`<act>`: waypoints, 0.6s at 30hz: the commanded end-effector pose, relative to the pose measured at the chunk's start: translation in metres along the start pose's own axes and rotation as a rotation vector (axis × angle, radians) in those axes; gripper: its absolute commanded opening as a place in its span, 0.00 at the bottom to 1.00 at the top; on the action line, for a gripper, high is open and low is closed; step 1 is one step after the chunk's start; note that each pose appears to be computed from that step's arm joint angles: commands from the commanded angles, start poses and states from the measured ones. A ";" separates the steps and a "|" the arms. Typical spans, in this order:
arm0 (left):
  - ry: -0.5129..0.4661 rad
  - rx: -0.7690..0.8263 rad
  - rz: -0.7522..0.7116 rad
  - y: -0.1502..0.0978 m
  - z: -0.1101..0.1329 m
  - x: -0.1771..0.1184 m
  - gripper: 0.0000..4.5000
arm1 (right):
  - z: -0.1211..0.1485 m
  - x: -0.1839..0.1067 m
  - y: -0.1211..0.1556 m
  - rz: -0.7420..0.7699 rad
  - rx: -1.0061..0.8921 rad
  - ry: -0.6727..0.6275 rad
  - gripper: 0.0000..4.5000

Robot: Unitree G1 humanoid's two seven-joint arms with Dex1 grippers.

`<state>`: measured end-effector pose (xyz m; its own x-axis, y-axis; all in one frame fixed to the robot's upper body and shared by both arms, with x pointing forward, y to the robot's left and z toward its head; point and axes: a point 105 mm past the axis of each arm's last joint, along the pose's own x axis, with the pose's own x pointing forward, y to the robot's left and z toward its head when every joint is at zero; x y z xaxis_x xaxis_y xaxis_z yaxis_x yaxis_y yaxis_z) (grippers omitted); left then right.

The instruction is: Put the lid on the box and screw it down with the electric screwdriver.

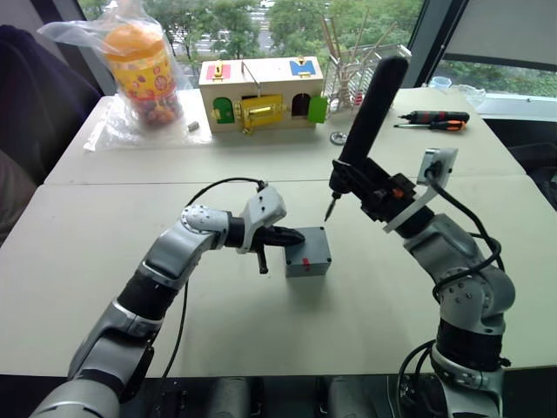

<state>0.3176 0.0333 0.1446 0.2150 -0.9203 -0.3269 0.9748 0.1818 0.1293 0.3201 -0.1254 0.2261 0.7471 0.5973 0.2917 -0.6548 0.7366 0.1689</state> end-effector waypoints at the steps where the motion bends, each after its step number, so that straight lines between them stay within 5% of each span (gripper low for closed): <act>1: -0.012 0.014 -0.011 -0.005 0.002 0.000 0.00 | 0.010 0.001 0.008 0.031 -0.044 -0.054 0.39; 18: -0.022 0.011 -0.005 -0.005 0.004 0.000 0.00 | -0.007 0.001 0.002 0.013 -0.070 -0.012 0.39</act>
<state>0.3140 0.0316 0.1434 0.2104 -0.9238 -0.3198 0.9758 0.1785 0.1262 0.3251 -0.1231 0.2073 0.7619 0.5957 0.2545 -0.6392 0.7549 0.1466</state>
